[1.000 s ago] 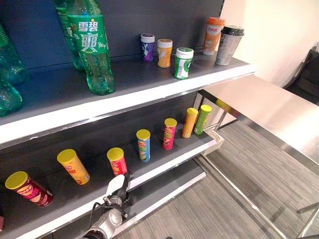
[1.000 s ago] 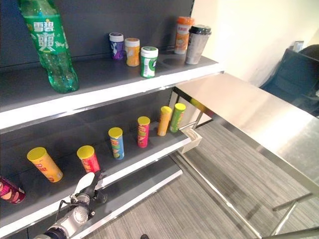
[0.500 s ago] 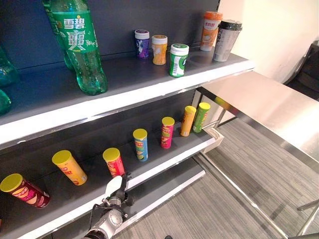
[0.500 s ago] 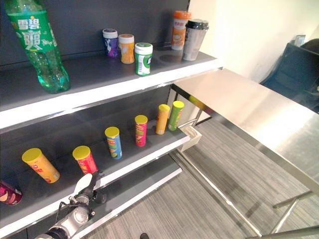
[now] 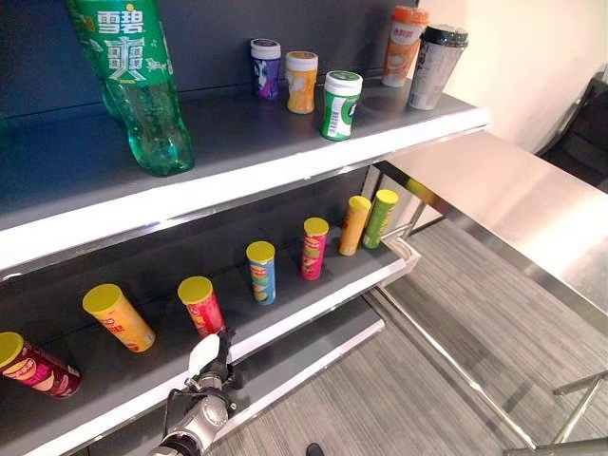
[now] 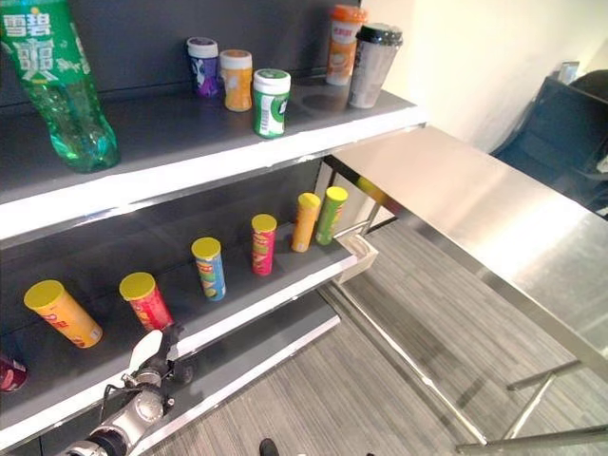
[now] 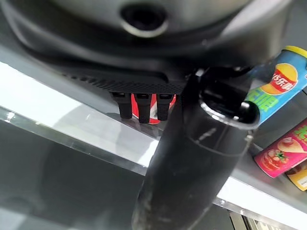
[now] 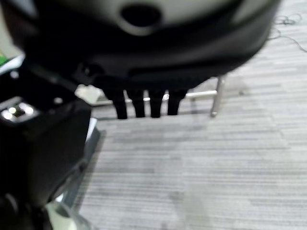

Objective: Put the goods on the table back onto the shelves and tidy them up.

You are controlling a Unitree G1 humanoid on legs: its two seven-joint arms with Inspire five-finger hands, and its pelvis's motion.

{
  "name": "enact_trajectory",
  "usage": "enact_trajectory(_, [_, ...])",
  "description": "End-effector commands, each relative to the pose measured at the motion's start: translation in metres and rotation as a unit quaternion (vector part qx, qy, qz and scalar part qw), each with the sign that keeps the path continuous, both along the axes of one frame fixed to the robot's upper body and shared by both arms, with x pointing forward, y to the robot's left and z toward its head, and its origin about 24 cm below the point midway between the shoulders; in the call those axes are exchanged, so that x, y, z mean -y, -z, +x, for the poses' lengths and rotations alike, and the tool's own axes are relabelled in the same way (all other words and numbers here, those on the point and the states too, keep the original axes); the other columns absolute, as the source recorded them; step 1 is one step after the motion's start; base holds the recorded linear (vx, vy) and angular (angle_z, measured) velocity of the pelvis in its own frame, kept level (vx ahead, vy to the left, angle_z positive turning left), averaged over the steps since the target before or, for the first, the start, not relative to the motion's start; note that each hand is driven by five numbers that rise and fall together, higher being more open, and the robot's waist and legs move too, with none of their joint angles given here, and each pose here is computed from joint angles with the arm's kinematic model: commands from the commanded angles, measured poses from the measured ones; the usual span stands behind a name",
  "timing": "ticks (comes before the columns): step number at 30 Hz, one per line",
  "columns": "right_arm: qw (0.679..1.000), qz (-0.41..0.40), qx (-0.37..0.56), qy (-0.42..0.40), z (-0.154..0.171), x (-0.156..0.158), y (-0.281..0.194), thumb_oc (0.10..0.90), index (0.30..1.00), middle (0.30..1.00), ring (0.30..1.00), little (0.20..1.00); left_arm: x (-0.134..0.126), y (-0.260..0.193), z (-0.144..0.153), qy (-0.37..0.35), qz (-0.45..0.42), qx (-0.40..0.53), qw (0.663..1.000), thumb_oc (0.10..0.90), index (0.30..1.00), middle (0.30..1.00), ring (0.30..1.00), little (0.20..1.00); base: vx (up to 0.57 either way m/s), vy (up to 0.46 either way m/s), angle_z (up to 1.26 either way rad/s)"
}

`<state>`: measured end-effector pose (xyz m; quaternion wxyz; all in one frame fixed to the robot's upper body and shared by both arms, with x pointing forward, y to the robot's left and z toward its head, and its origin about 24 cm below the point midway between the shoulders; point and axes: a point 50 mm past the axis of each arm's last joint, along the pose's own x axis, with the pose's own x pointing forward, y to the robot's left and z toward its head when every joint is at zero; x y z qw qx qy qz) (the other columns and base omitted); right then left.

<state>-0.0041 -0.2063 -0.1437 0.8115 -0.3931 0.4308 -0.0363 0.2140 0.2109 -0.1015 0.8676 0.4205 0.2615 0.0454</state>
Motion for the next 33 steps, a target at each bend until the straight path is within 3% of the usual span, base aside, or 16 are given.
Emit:
enact_trajectory(1, [0.998,0.006,0.052,-0.026,0.012,-0.005,-0.007,0.8,0.9,0.9,0.9,0.9,-0.013,-0.05,0.061,-0.021,0.028,0.126,0.991,0.8,0.9,0.9,0.9,0.9,0.02,-0.032,0.0])
enact_trajectory(19, [0.998,0.008,0.051,-0.033,0.013,-0.006,-0.006,0.8,0.9,0.9,0.9,0.9,-0.036,-0.056,0.063,-0.064,0.056,0.127,0.988,0.8,0.9,0.9,0.9,0.9,0.0,-0.005,-0.02])
enact_trajectory(33, [0.999,0.002,0.049,-0.009,0.01,-0.005,-0.005,0.8,0.9,0.9,0.9,0.9,-0.023,-0.054,0.064,-0.042,0.046,0.132,0.989,0.8,0.9,0.9,0.9,0.9,0.0,0.0,-0.01])
